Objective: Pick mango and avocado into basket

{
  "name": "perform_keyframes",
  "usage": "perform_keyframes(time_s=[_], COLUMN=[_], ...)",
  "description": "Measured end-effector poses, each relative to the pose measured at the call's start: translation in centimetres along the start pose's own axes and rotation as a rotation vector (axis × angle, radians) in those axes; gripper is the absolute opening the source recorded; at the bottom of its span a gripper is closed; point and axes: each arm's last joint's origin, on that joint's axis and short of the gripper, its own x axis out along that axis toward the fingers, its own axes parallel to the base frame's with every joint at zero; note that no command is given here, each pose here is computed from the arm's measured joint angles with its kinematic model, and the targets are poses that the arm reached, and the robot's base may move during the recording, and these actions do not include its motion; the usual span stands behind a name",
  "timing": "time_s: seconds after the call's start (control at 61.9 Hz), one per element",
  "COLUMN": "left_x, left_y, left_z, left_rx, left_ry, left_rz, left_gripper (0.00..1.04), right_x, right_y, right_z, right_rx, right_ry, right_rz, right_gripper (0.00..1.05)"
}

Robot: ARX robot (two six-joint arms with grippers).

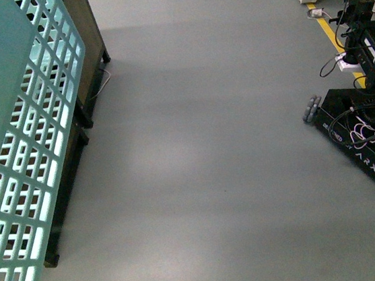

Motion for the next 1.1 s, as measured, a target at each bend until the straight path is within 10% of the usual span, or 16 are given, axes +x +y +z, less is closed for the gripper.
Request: perform_keyframes(time_s=[1.098], left_x=[0.02], left_y=[-0.01], left_z=[0.09], left_rx=[0.007], left_ry=[-0.019], left_rz=[0.002], left_gripper=[0.04], right_x=[0.00], right_y=[0.01], right_z=[0.01], right_rx=[0.000], right_ry=[0.000], right_rz=[0.005], right_gripper=[0.96])
